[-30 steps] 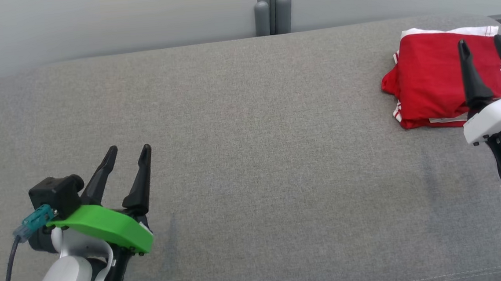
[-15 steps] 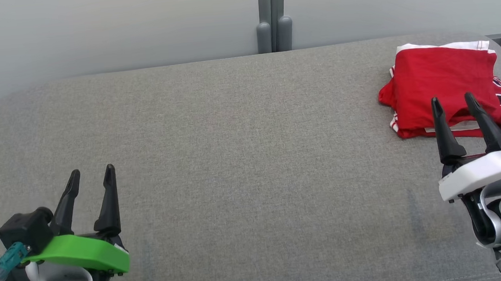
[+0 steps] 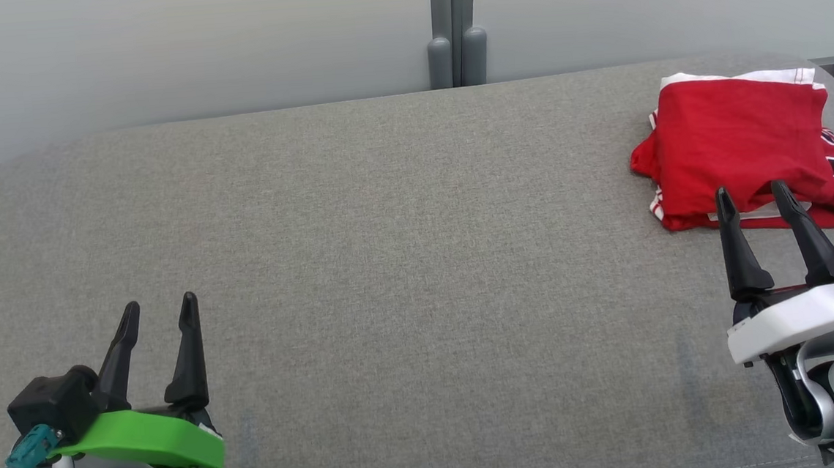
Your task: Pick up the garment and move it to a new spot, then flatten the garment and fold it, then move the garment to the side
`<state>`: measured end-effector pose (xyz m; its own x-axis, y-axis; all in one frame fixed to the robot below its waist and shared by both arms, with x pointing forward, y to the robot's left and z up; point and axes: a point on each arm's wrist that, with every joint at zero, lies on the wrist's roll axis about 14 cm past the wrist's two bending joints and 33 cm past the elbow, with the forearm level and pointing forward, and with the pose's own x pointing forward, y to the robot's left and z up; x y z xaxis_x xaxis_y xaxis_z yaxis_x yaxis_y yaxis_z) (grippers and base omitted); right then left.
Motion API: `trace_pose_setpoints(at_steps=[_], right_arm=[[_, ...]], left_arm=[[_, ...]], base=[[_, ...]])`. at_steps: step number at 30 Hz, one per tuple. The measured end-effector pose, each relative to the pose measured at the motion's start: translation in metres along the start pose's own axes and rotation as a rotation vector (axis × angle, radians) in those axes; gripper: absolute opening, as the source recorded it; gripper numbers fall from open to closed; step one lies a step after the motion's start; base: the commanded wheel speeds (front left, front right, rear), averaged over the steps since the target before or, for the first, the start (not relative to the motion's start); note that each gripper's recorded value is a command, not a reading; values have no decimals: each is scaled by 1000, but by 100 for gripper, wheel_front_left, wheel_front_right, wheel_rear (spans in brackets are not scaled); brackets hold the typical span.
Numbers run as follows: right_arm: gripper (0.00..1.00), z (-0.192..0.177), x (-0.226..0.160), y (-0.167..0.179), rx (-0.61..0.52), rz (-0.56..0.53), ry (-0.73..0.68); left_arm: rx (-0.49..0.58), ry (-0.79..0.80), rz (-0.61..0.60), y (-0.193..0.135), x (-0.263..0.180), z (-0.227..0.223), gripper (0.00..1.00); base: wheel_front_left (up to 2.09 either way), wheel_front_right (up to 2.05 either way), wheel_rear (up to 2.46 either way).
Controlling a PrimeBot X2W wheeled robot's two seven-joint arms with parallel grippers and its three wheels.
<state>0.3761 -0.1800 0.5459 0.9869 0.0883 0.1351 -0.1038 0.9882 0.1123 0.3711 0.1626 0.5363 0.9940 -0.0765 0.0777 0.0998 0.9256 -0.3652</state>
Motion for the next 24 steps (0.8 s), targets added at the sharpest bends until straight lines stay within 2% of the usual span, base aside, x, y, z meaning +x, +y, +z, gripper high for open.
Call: trace_pose_setpoints(at_steps=[12, 24], right_arm=[[100, -3, -6, 8, 8, 3, 4], [100, -1, -9, 11, 9, 9, -6]], left_arm=[[48, -13, -2, 1, -2, 3, 100], [44, -10, 9, 3, -5, 0, 100]], base=[[0, 0, 0], [0, 0, 0]])
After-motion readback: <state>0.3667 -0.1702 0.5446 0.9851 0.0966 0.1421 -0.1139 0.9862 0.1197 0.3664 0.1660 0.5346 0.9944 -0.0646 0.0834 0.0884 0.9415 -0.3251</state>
